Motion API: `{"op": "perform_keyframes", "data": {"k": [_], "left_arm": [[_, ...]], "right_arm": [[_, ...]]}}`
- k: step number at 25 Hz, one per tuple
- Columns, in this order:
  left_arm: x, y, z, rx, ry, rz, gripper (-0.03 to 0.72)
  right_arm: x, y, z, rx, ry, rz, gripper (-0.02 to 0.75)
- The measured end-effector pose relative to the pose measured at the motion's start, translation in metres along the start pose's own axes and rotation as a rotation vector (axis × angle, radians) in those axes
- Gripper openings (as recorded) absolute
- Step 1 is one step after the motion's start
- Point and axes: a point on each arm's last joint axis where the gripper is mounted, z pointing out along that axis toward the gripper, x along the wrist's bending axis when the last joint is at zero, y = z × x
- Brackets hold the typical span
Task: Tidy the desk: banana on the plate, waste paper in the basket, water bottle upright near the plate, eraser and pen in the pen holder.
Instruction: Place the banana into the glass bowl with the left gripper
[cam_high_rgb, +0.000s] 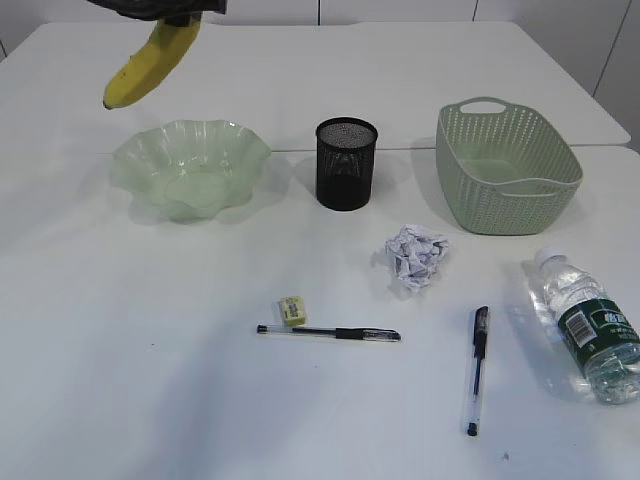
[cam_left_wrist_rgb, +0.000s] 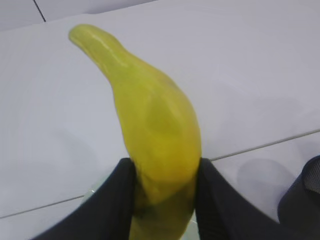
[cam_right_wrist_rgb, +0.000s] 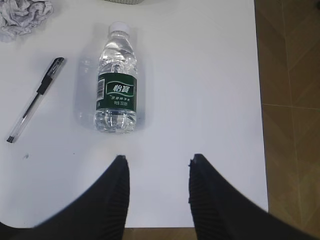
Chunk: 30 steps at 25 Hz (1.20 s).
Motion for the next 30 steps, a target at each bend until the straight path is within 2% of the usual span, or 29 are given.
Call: {"op": "perform_keyframes", "data": {"k": [3, 7, 17, 24, 30], "left_arm": [[0.015, -0.001, 0.003, 0.006, 0.000, -0.101, 0.232], [0.029, -0.003, 0.005, 0.022, 0.013, -0.175, 0.232], [0.025, -0.044, 0.042, 0.162, 0.018, -0.232, 0.232], [0.022, -0.050, 0.050, 0.153, -0.002, -0.254, 0.231], [0.020, -0.066, 0.063, 0.190, 0.002, -0.251, 0.231]], "right_arm": [[0.000, 0.000, 0.000, 0.000, 0.000, 0.006, 0.305], [0.000, 0.000, 0.000, 0.000, 0.003, 0.023, 0.305], [0.000, 0.000, 0.000, 0.000, 0.003, 0.031, 0.305], [0.000, 0.000, 0.000, 0.000, 0.003, 0.035, 0.305], [0.000, 0.000, 0.000, 0.000, 0.003, 0.048, 0.305]]}}
